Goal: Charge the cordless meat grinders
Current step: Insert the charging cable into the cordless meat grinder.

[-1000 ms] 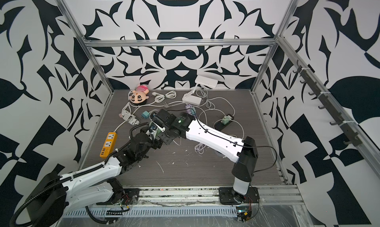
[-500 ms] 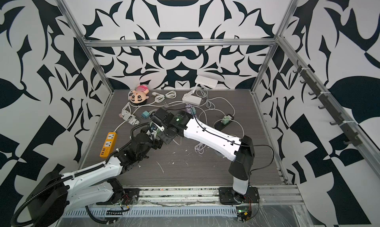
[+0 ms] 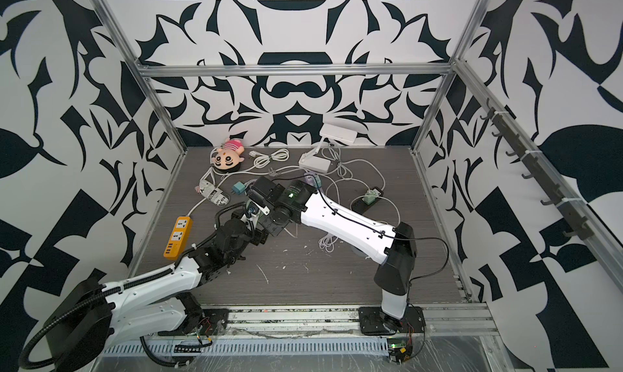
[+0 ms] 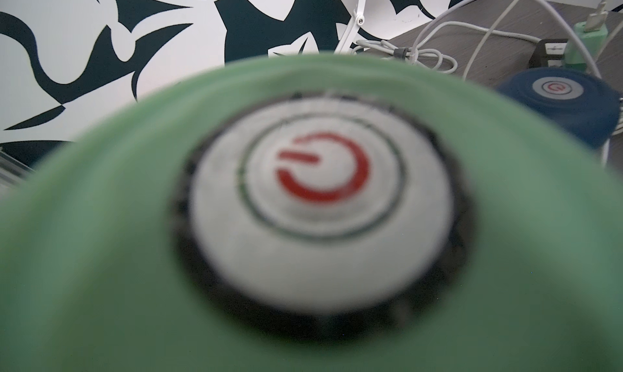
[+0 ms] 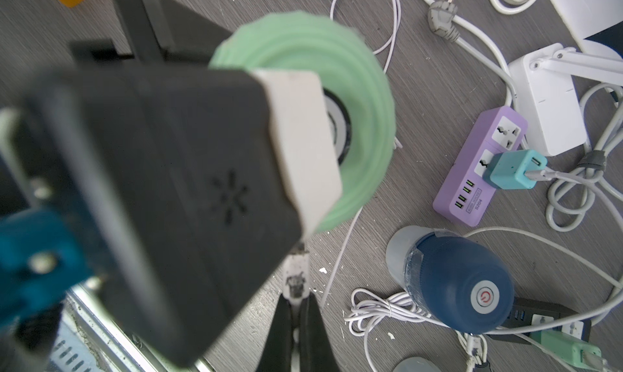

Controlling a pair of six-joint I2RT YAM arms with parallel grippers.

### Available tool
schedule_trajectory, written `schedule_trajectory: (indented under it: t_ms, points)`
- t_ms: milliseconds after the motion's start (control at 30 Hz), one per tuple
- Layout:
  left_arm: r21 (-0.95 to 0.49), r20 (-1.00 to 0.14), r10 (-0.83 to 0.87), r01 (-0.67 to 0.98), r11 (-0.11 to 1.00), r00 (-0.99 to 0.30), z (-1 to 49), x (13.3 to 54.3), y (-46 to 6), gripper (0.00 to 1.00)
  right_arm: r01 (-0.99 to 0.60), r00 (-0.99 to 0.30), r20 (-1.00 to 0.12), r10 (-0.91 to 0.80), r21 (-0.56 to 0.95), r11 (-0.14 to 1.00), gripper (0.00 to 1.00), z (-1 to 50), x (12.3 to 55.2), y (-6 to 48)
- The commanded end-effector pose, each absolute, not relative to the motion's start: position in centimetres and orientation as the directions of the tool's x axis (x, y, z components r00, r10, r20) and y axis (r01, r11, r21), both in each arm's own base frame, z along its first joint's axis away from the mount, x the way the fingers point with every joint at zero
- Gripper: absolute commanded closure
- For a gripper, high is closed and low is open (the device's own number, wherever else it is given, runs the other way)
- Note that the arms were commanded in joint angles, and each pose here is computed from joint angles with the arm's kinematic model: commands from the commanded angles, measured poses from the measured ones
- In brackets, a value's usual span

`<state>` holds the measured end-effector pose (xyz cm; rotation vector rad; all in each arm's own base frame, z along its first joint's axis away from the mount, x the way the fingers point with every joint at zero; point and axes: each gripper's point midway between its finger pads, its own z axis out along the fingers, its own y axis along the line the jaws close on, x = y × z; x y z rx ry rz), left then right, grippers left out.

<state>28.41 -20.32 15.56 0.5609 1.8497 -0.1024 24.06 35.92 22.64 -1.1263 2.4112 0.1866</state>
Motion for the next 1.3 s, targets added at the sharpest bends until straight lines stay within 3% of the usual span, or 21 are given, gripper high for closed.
schedule_trajectory:
  t_ms: [0,200,467,867,1267]
  points:
    - [0.193,-0.921,0.334,0.511,0.838,-0.200,15.7,27.1,-22.3,0.69,-0.725,-0.506,-0.663,-0.552,-0.021,0.689,1.00,27.8,26.6,39.1]
    - [0.193,-0.920,0.339,0.523,0.830,-0.198,15.6,26.9,-23.0,0.70,-0.734,-0.518,-0.686,-0.510,0.051,0.677,1.00,28.4,26.6,40.9]
    - [0.199,-0.915,0.351,0.534,0.821,-0.198,15.2,26.5,-23.6,0.71,-0.693,-0.514,-0.690,-0.510,-0.016,0.720,1.00,28.9,28.3,39.8]
    - [0.189,-0.910,0.356,0.552,0.812,-0.212,14.5,26.0,-24.2,0.73,-0.670,-0.525,-0.707,-0.473,0.001,0.743,1.00,29.8,29.3,38.3]
    - [0.194,-0.909,0.365,0.574,0.796,-0.200,14.5,25.7,-25.6,0.75,-0.713,-0.578,-0.703,-0.414,0.188,0.675,1.00,30.1,28.5,42.2]
